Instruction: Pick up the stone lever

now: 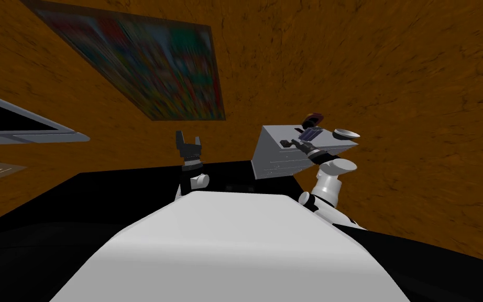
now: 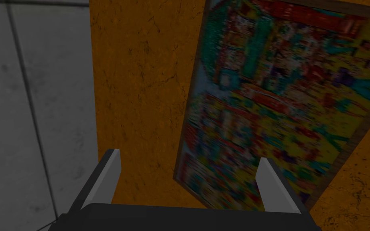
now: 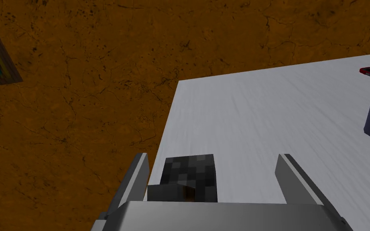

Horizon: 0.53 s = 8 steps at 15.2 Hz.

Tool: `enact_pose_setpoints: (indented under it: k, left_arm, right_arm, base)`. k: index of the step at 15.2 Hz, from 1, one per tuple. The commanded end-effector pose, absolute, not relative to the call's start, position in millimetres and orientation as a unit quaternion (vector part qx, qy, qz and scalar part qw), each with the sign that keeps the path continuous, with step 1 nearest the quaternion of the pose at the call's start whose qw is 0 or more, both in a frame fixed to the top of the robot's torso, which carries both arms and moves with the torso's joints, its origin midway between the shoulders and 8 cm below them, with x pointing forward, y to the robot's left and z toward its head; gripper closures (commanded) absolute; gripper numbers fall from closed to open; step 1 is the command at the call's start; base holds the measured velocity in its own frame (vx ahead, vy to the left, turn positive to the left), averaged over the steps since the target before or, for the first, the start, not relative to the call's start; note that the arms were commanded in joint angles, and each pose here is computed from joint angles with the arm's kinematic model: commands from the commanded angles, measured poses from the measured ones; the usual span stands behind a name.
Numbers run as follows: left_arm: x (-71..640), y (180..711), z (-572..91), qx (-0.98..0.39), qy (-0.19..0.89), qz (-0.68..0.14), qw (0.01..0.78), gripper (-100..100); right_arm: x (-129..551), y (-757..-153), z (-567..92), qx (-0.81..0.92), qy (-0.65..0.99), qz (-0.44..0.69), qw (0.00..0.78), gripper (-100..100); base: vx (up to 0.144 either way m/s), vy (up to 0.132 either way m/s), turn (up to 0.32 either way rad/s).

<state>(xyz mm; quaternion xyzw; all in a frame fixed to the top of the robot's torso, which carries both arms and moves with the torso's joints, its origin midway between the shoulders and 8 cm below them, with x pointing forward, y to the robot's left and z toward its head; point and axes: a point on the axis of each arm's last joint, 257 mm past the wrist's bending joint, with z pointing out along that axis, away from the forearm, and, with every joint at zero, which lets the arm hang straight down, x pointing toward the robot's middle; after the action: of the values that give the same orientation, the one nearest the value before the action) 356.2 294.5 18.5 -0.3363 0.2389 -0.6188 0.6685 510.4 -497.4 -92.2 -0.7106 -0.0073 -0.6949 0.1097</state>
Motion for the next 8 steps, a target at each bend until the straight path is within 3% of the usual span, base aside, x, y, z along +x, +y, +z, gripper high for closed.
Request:
enact_pose_setpoints:
  k: [1, 6, 8]
  left_arm:
    - [356, 294, 19, -0.336, 0.239, -0.619, 0.669, 0]
    - [356, 294, 19, -0.336, 0.239, -0.619, 0.669, 0]
    - [356, 294, 19, -0.336, 0.239, -0.619, 0.669, 0]
  right_arm:
    - [521, -493, -106, -0.709, 0.013, -0.694, 0.12, -100]
    - [533, -482, -140, -0.714, 0.047, -0.684, 0.144, -100]
    - [527, -508, -128, -0.714, 0.035, -0.688, 0.121, -100]
  base:
    - [-0.002, -0.034, 0.022]
    - [0.004, -0.025, 0.018]
    - [0.003, 0.007, 0.038]
